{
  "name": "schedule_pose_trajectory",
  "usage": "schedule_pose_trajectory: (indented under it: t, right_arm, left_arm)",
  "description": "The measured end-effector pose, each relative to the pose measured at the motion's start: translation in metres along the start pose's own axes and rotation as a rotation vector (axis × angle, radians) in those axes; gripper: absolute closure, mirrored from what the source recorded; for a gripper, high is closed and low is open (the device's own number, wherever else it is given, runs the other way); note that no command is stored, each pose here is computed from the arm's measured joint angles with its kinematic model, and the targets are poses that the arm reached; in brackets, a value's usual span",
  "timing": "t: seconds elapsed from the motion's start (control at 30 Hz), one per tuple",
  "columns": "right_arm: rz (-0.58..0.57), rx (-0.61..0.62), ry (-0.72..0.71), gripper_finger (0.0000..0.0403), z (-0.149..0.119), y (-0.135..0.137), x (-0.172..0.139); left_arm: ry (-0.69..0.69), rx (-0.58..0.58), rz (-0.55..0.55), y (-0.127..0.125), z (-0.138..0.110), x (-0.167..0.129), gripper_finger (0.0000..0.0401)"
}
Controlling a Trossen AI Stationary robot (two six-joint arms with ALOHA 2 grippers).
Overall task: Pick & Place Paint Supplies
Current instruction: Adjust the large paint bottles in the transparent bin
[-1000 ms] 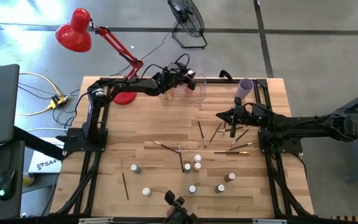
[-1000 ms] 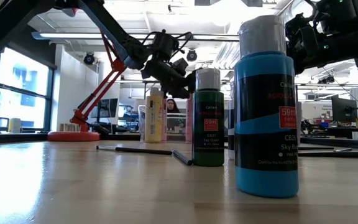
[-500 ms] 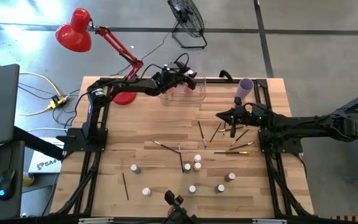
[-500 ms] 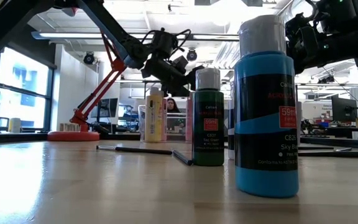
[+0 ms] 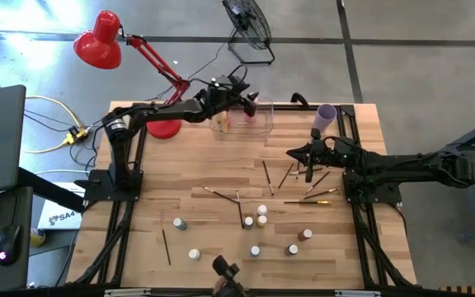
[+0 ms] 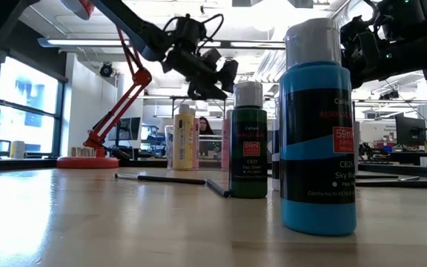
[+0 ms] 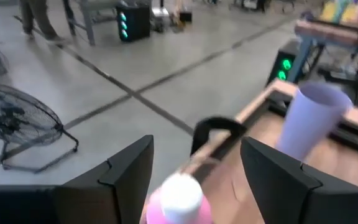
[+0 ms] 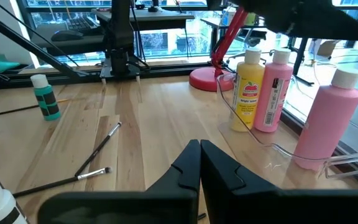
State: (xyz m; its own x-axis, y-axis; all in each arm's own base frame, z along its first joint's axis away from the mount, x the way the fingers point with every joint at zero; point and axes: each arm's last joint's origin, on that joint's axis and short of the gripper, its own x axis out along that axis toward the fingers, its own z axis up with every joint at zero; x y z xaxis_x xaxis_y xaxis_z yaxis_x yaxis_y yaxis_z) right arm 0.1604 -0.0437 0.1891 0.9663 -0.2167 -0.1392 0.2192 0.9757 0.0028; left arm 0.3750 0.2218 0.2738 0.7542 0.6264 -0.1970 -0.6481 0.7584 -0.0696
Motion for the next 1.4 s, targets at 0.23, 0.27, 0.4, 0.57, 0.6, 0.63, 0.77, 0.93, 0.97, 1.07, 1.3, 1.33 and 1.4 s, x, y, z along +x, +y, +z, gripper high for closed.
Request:
schedule_pose_trajectory:
  t: [0.23, 0.27, 0.4, 0.57, 0.6, 0.63, 0.77, 0.93, 0.97, 1.07, 1.3, 1.33, 1.4]
  right_arm:
    - [0.000, 0.000, 0.000, 0.0401, 0.000, 0.000, 0.000]
    - [0.000, 0.000, 0.000, 0.0401, 0.000, 0.000, 0.000]
    - [0.000, 0.000, 0.000, 0.0401, 0.000, 0.000, 0.000]
    - [0.000, 0.000, 0.000, 0.0401, 0.000, 0.000, 0.000]
    - [0.000, 0.000, 0.000, 0.0401, 0.000, 0.000, 0.000]
    - [0.000, 0.000, 0.000, 0.0401, 0.000, 0.000, 0.000]
    - [0.001, 0.000, 0.000, 0.0401, 0.000, 0.000, 0.000]
    - [0.000, 0.000, 0.000, 0.0401, 0.000, 0.000, 0.000]
    - [0.001, 0.000, 0.000, 0.0401, 0.000, 0.000, 0.000]
    - [0.001, 0.000, 0.000, 0.0401, 0.000, 0.000, 0.000]
    - [0.001, 0.000, 0.000, 0.0401, 0.000, 0.000, 0.000]
    - [0.000, 0.000, 0.000, 0.0401, 0.000, 0.000, 0.000]
    - [0.000, 0.000, 0.000, 0.0401, 0.000, 0.000, 0.000]
  left_arm:
    - [0.106, 0.020, -0.076, 0.000, 0.015, -0.024, 0.0162]
    - [0.125, 0.032, -0.086, 0.000, 0.015, -0.027, 0.0163]
    - [0.175, 0.061, -0.113, 0.001, 0.020, -0.039, 0.0184]
    - [0.199, 0.098, -0.106, 0.002, 0.028, -0.051, 0.0241]
    - [0.198, 0.098, -0.100, 0.003, 0.030, -0.054, 0.0251]
    - [0.192, 0.098, -0.098, 0.003, 0.032, -0.056, 0.0260]
    - [0.196, 0.102, -0.068, 0.004, 0.037, -0.063, 0.0276]
    - [0.249, 0.116, -0.010, 0.008, 0.043, -0.080, 0.0276]
    - [0.258, 0.118, -0.003, 0.009, 0.043, -0.082, 0.0276]
    - [0.272, 0.117, -0.002, 0.009, 0.043, -0.084, 0.0276]
    - [0.280, 0.113, -0.052, 0.008, 0.043, -0.085, 0.0277]
    - [0.281, 0.111, -0.063, 0.007, 0.043, -0.085, 0.0277]
    - [0.282, 0.097, -0.070, 0.007, 0.043, -0.085, 0.0277]
